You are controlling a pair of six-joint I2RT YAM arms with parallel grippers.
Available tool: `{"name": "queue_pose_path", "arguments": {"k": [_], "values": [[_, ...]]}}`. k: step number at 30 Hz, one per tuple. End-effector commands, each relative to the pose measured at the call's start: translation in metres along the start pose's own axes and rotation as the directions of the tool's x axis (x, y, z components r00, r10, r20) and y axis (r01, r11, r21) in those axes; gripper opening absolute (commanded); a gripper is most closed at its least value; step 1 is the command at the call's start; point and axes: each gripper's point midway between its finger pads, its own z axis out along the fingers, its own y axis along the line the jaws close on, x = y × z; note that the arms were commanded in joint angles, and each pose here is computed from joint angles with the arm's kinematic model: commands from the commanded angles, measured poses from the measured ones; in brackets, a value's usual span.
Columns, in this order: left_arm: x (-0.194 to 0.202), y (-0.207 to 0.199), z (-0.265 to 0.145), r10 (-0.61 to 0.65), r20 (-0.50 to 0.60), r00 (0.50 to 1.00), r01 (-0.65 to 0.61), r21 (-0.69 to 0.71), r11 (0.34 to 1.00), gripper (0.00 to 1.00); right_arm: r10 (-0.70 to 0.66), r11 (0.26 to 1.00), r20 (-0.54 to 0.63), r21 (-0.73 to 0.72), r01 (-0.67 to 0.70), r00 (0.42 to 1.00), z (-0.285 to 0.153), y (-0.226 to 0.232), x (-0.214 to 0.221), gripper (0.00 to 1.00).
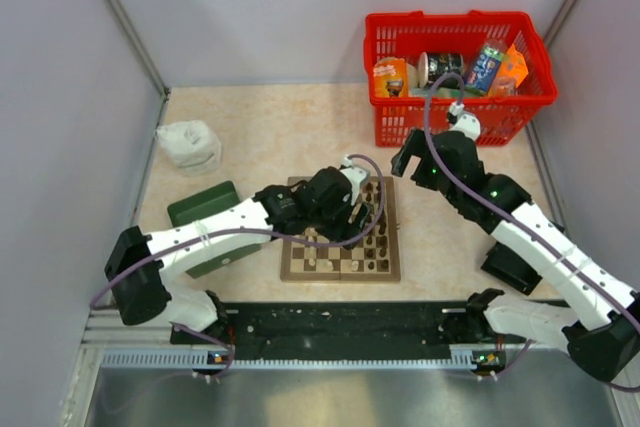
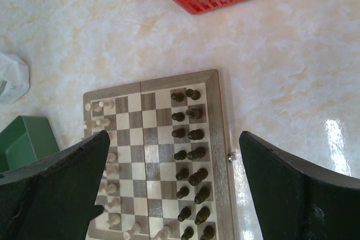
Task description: Set up the chess pieces on the board
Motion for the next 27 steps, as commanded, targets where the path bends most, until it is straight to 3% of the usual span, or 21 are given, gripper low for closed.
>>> {"name": "queue_pose_path", "arguments": {"k": [1,17,27], "values": [[0.000,-0.018,0.002,0.027,-0.006,1.000,-0.027,0.078,0.997,0.79,0.038,0.999,0.054,0.002,-0.038,0.998,-0.006,-0.002,-0.014,0.99],[0.035,-0.018,0.029,0.114,-0.159,0.981,-0.105,0.065,0.992,0.81,0.051,0.998,0.029,0.022,-0.052,0.998,-0.003,-0.005,-0.006,0.99],[0.039,-0.015,0.032,0.115,-0.173,0.978,-0.108,0.046,0.993,0.81,0.051,0.999,0.033,0.012,-0.051,0.998,-0.005,-0.004,-0.008,0.99]]}}
